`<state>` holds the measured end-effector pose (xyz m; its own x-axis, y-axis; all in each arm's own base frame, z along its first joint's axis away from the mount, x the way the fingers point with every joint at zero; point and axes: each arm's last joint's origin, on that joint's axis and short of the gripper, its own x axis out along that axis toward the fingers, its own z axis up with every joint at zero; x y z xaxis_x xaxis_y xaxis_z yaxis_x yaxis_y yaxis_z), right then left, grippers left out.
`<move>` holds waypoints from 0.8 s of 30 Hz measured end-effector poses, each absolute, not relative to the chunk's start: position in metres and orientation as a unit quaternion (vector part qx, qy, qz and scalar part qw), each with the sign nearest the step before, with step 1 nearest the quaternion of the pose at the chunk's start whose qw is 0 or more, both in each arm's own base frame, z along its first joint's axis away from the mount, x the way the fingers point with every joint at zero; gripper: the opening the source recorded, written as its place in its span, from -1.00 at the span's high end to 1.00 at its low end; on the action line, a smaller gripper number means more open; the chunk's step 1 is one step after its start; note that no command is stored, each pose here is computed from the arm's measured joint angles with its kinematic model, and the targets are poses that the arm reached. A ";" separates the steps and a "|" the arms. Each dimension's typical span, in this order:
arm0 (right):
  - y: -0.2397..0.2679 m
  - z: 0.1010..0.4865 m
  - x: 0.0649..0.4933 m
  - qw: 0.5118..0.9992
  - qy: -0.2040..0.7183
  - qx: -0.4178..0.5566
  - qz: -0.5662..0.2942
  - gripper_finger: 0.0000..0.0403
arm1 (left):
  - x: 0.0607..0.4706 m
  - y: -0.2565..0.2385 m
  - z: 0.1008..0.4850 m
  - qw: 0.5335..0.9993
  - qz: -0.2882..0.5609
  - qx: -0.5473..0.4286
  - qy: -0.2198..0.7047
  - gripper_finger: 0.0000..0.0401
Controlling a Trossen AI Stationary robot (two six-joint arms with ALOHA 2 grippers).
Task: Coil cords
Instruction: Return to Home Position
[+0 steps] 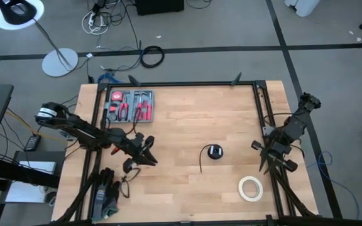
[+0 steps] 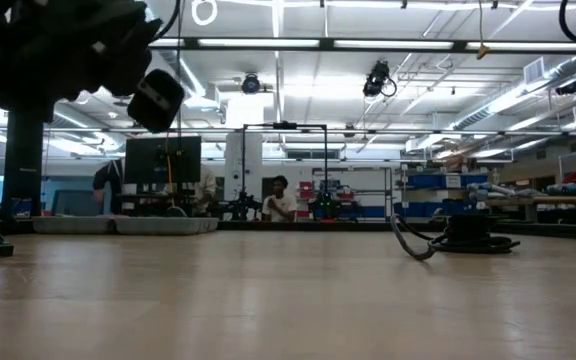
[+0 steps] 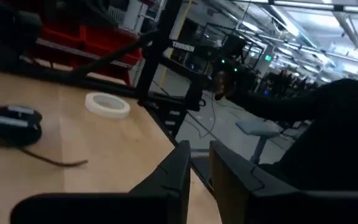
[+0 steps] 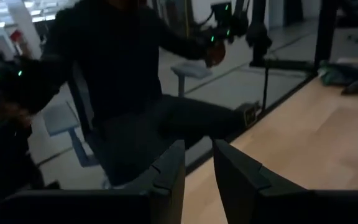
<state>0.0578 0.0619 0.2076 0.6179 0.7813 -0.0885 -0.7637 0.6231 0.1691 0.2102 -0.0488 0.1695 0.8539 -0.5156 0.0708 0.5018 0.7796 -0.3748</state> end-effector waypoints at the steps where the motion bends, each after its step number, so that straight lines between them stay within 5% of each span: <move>1: 0.062 0.209 0.058 0.899 0.070 0.060 0.428 0.58 | 0.209 -0.048 0.168 0.942 -0.270 -0.198 0.021 0.68; 24: 0.063 0.208 0.060 0.898 0.044 0.067 0.432 0.58 | 0.187 -0.036 0.165 0.964 -0.227 -0.139 0.005 0.68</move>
<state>0.0596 0.0634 0.2083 0.6235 0.7815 -0.0214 -0.7696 0.6183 0.1593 0.1873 -0.0361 0.1651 0.8966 -0.4395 0.0539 0.4367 0.8578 -0.2710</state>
